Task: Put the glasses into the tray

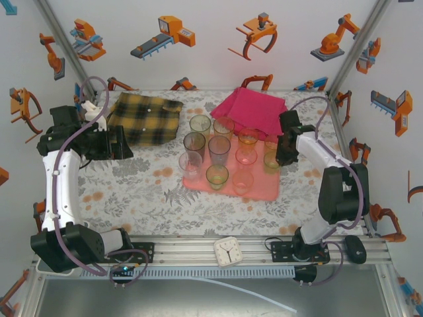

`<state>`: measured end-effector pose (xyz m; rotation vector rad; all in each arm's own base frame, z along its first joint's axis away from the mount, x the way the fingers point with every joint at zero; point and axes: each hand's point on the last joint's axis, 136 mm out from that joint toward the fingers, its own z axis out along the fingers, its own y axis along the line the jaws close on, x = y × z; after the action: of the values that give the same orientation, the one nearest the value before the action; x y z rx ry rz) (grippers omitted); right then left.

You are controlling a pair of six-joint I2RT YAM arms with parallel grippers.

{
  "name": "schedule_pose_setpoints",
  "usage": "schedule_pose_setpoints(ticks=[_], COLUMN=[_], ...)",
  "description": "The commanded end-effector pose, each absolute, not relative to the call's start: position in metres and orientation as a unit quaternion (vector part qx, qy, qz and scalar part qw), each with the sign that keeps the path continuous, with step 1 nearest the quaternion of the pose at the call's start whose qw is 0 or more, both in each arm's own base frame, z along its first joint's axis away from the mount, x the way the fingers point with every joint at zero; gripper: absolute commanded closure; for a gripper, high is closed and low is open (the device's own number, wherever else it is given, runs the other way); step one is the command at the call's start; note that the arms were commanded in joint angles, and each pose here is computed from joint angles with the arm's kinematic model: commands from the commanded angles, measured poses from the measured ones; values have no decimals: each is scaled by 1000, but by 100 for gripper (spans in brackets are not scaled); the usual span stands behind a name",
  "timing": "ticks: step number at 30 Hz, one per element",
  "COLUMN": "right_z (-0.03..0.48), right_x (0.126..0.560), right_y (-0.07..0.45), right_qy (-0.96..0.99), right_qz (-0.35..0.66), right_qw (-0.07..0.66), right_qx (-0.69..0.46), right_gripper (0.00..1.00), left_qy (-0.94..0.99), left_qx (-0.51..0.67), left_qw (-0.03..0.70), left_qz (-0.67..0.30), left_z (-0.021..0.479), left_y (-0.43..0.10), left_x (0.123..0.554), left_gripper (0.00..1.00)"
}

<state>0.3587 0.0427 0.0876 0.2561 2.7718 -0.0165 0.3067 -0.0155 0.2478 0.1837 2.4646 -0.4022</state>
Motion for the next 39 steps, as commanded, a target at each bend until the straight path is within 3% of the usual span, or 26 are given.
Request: schedule_pose_setpoints(ticks=[1,22,39], right_z=[84,87,140], right_x=[361,358,361], right_y=[42,43,46], right_qy=[978,978,969], right_qz=[0,6,22], right_qw=[180,183,230], right_qx=[103,100,82], right_gripper=[88,77,67], left_qy=[936,935,933], left_qx=[74,74,82], left_qw=[304,308,320], left_qz=[-159,-158,-146], left_z=[245,248,259], left_y=[-20,-21,-18], left_x=[300,299,306], left_gripper=[3,3,3])
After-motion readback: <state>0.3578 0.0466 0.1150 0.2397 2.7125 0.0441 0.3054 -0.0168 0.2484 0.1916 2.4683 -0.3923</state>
